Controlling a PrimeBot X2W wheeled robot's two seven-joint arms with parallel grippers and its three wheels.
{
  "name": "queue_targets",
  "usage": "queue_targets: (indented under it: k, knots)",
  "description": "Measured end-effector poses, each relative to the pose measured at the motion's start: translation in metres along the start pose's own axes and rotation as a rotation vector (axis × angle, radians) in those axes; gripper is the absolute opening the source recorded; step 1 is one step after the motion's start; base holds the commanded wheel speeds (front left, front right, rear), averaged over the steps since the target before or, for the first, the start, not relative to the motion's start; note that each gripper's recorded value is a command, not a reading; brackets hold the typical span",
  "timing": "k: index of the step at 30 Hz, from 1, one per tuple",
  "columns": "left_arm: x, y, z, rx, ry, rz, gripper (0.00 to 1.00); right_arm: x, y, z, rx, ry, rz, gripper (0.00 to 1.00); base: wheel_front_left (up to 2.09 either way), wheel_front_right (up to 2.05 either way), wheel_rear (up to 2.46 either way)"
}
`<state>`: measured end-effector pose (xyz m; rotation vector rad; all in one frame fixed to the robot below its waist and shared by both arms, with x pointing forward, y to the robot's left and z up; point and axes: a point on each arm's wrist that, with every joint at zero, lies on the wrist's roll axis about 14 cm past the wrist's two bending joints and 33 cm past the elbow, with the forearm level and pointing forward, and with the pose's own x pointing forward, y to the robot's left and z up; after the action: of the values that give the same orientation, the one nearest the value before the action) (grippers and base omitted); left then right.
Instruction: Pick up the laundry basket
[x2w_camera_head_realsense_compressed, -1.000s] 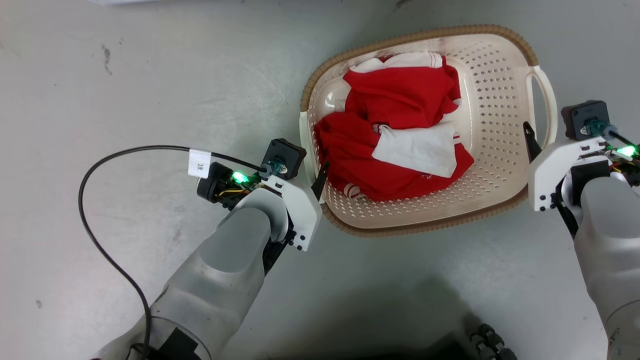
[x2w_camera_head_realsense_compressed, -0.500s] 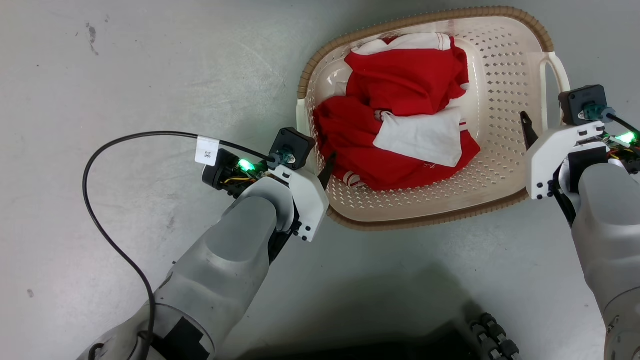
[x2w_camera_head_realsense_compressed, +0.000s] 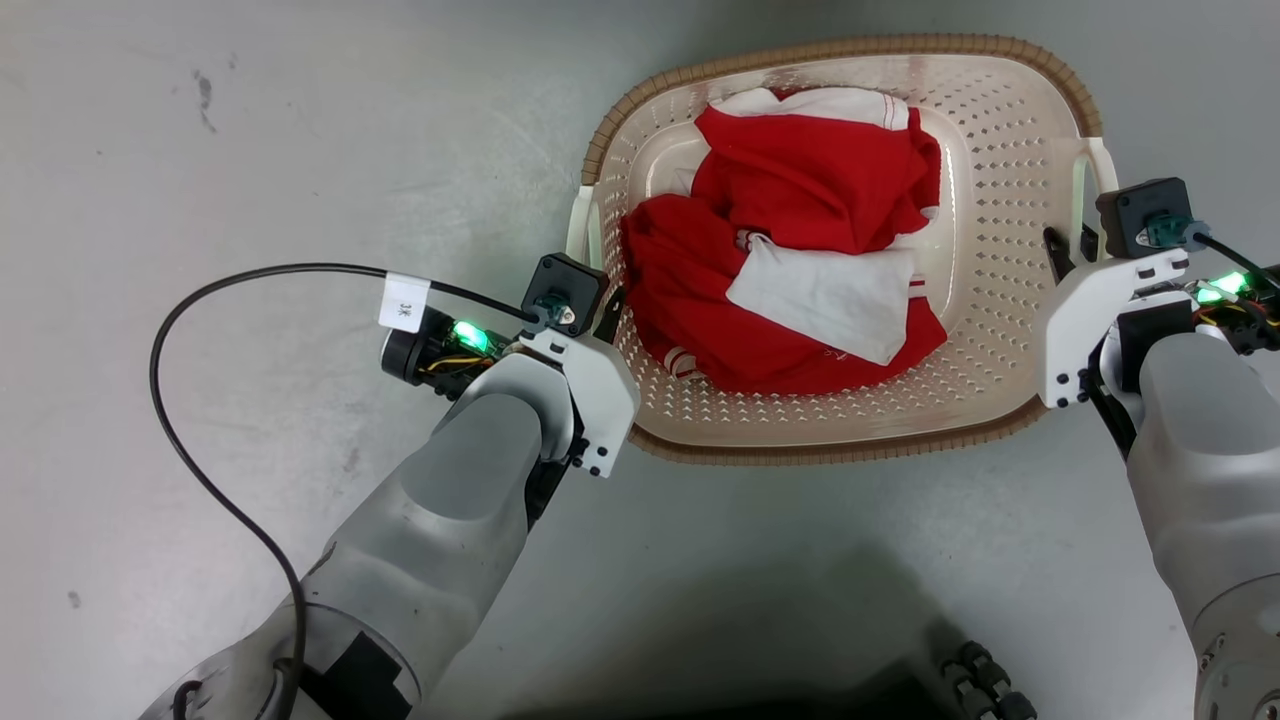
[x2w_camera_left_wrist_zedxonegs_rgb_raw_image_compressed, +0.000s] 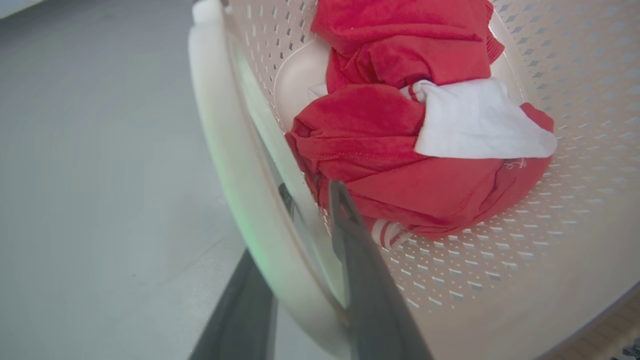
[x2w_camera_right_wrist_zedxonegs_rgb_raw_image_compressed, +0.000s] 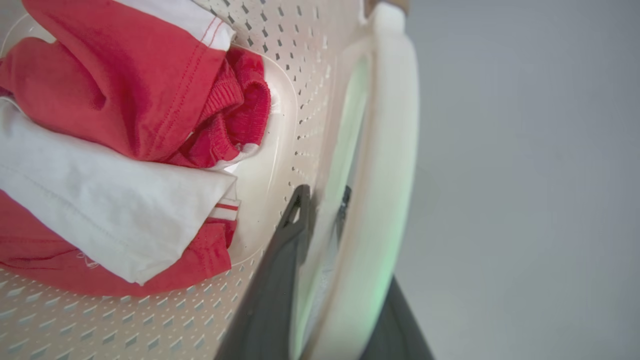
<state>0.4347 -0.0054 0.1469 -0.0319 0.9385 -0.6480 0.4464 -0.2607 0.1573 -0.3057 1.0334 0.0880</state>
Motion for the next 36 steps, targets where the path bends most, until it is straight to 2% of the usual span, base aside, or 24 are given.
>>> queue_targets:
  k: [15,36]
  knots:
    - [-0.038,0.003,0.030,-0.003,-0.059,0.059,0.00,-0.032,0.005,0.024,0.014,-0.055,0.006,0.00,0.00,0.00,0.00]
    - [-0.134,0.012,0.043,-0.069,-0.102,0.216,0.00,-0.107,0.048,0.049,0.001,-0.147,0.083,0.00,0.00,0.00,0.00]
